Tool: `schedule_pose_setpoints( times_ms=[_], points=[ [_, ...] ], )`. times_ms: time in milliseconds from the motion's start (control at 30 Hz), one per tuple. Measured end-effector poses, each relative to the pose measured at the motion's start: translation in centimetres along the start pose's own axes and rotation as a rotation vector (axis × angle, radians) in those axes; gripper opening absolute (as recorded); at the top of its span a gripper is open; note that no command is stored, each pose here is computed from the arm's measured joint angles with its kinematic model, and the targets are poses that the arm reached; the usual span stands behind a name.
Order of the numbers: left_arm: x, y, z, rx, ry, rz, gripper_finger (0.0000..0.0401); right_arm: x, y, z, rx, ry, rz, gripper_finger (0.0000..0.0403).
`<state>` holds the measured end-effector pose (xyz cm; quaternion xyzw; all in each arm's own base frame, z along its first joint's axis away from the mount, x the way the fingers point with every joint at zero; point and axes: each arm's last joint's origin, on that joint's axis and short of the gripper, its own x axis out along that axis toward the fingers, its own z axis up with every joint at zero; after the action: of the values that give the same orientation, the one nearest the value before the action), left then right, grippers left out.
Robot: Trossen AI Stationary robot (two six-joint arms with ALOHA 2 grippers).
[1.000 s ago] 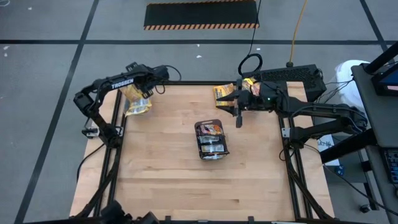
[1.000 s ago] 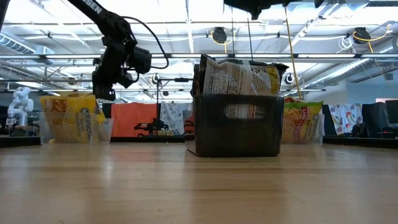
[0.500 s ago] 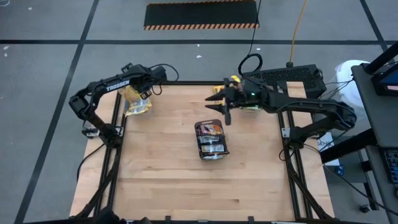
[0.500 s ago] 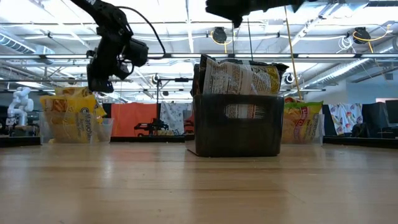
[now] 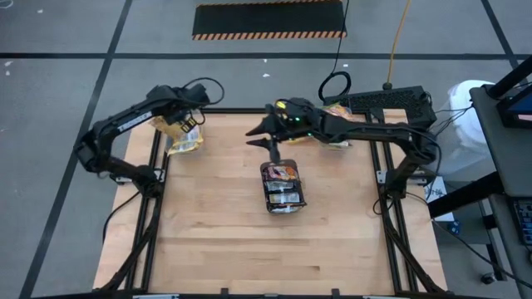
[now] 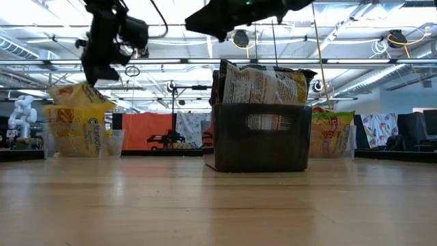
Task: Sort Maruchan noodles
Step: Put the bottom yellow noodle pack into the left transparent bin
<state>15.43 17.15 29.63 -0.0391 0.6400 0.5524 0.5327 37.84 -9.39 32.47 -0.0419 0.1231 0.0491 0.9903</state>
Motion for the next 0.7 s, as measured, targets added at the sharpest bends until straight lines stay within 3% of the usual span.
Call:
schedule_pose_setpoints(
  times_ms=[433, 700],
  points=[
    [-4.3, 4.3, -5.5, -0.319, -0.189, -0.246, 0.0001, 3.7, -2.3, 0.5, -0.029, 0.014, -0.015, 0.0116],
    [-5.8, 5.9, -8.4, -0.450, -0.273, -0.364, 0.0001, 6.2, -3.6, -1.5, -0.015, 0.067, -0.017, 0.0116]
  ],
)
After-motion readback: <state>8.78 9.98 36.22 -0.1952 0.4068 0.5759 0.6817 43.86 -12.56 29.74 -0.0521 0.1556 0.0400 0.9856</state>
